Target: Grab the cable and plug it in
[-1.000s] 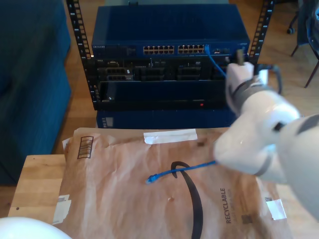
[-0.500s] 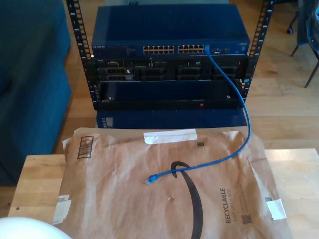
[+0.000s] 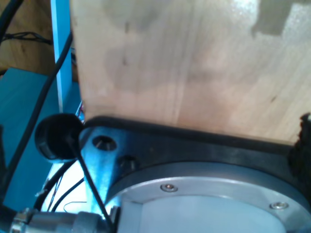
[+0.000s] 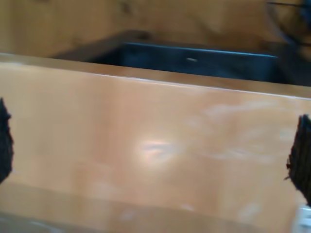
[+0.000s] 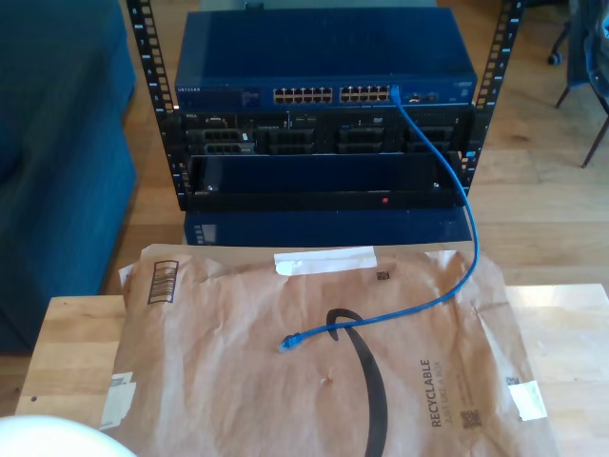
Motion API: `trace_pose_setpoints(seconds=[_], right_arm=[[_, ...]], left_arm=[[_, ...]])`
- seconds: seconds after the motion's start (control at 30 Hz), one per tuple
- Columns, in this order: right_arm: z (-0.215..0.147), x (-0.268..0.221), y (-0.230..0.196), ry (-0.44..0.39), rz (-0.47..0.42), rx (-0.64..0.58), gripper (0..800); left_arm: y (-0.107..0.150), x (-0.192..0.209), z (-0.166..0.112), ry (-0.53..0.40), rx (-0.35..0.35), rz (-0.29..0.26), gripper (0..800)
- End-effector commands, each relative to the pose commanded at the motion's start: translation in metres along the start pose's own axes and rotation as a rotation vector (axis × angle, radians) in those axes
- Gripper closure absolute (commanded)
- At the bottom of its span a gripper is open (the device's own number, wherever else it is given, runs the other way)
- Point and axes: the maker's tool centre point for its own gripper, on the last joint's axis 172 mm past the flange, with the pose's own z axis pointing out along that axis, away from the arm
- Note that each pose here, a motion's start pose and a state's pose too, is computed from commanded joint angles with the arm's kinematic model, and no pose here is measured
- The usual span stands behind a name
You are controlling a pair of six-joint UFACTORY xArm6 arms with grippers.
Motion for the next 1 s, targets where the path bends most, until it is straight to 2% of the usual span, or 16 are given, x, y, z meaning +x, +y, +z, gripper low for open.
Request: trace_pose_setpoints(seconds=[0.27, 0.53, 0.7, 0.9, 1.0], right_arm=[[0.038, -0.028, 0.088, -0.066, -0.037, -0.018, 8], [0.096, -0.082, 0.105, -0.203, -0.019, -0.018, 8], [0.126, -0.081, 0.115, -0.148, 0.016, -0.019, 8], [0.149, -0.080, 0.122, -0.090, 0.018, -0.024, 6], [0.156, -0.084, 0.122, -0.090, 0.021, -0.020, 6]], left_arm=[[0.000, 0.000, 0.000, 0.000, -0.001, -0.001, 0], [0.000, 0.000, 0.000, 0.000, 0.000, 0.000, 0], [0.000, 0.000, 0.000, 0.000, -0.001, -0.001, 0], [0.000, 0.000, 0.000, 0.000, -0.001, -0.001, 0], [0.000, 0.000, 0.000, 0.000, 0.000, 0.000, 0]])
